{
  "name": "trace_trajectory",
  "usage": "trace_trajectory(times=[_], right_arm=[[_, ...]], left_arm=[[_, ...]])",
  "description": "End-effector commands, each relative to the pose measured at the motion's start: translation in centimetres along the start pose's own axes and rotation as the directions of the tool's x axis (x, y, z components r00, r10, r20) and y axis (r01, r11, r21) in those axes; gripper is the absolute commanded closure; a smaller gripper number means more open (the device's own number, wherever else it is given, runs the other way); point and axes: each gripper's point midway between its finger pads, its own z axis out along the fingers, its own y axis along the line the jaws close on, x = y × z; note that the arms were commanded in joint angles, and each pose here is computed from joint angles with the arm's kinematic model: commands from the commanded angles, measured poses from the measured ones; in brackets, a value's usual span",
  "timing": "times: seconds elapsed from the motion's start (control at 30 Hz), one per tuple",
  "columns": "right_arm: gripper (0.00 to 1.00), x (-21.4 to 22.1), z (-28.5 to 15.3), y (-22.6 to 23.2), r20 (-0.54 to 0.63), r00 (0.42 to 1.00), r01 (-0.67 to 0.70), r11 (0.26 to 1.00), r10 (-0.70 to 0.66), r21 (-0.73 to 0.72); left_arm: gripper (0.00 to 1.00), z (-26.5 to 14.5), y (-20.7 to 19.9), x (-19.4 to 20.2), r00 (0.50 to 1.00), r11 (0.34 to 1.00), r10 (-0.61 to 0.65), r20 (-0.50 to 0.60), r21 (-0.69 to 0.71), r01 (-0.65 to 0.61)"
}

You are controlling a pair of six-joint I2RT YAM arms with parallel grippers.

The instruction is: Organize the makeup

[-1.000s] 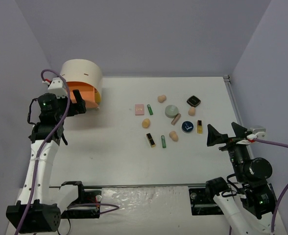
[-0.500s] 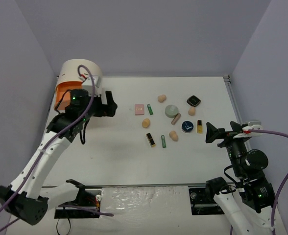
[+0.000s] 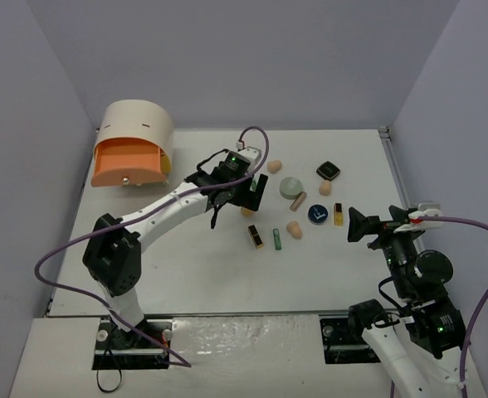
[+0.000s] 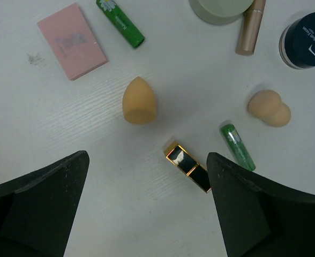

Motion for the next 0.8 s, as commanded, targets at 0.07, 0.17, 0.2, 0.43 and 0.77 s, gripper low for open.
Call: trace_trajectory(times=[0.07, 0.17, 0.2, 0.43, 0.77], right_arm=[[0.0, -2.0, 0.2, 0.5, 0.064, 0.998, -0.014, 1.0, 0.015, -0.021], [0.0, -1.9, 0.1, 0.5, 0.063, 0.998, -0.009, 1.0, 0.01, -0.022], [0.0, -1.9, 0.1, 0.5, 0.062, 0.998, -0.007, 1.0, 0.008, -0.023], [0.0, -1.8, -0.1, 0.5, 0.067, 0.998, -0.005, 1.0, 0.007, -0.025], [0.0, -1.6, -0.2, 0.6, 0.068, 0.998, -0.007, 0.999, 0.009, -0.033]], left_arm=[[0.11, 2.5, -0.7, -1.8, 1.0, 1.0, -0.001, 0.005, -0.011, 0.001], [0.12, 4.2, -0.3, -0.7, 0.999, 0.999, 0.005, -0.046, -0.039, -0.006], [0.14, 4.8, -0.1, -0.3, 0.998, 0.999, 0.004, -0.061, -0.048, -0.007], [0.3, 7.4, 0.4, 1.4, 0.994, 0.997, 0.003, -0.113, -0.08, -0.013], [0.7, 8.2, 1.0, 1.2, 0.995, 0.993, 0.023, -0.102, -0.109, -0.034]])
